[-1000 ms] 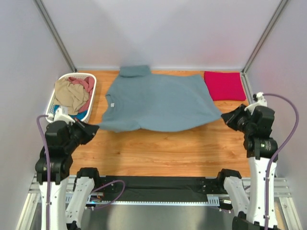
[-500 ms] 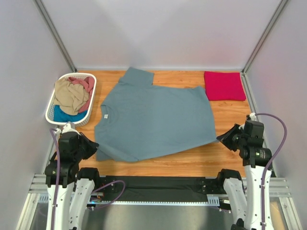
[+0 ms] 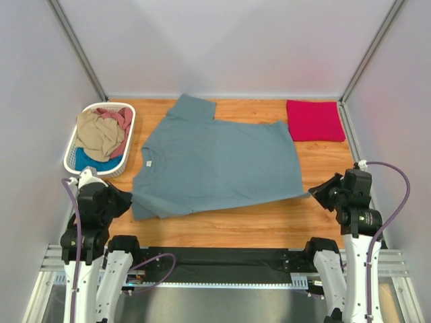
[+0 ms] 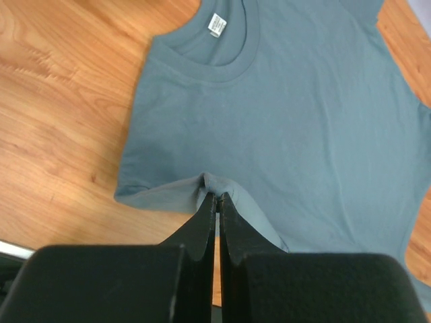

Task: Fold and stack the t-shirts
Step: Fold the tshirt

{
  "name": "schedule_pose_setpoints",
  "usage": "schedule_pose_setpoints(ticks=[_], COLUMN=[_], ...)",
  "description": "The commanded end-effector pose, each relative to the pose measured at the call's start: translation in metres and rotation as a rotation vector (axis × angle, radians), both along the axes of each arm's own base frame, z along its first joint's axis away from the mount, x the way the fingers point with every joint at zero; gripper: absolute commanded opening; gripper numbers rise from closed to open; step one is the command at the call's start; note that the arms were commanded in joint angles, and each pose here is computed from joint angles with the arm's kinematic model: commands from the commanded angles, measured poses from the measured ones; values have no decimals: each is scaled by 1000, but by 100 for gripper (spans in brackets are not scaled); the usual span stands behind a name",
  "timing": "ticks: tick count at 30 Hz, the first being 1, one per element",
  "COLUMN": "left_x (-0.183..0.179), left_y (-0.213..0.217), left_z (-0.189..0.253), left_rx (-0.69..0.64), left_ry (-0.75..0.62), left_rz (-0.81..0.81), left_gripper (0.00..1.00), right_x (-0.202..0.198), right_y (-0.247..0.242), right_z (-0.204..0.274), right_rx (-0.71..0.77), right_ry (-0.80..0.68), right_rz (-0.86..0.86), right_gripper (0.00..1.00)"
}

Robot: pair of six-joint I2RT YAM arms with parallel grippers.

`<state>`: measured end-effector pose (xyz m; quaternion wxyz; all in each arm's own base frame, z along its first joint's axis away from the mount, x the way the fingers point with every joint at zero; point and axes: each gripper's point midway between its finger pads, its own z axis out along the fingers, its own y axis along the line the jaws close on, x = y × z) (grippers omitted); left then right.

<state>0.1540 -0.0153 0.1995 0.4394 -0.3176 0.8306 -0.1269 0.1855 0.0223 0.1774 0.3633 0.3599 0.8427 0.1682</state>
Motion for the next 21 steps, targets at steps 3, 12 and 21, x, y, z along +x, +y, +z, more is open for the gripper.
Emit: schedule_pose_setpoints(ticks=[3,12,21], left_x=[41,95,145], left_y=[-7,-8,-5], left_z=[-3,-3,-12], left_rx=[14,53,129], left_ry=[-28,46,162], left_rz=[-65,-99,-159], left_gripper=[0,0,0], right_x=[40,78,110], right_y=[-13,-32,-20], right_z=[10,-8,-33], right_rx=[-4,-72,-9], right_ry=[-83,-49,-20], right_rz=[-72,-107,-27], right_gripper=[0,0,0])
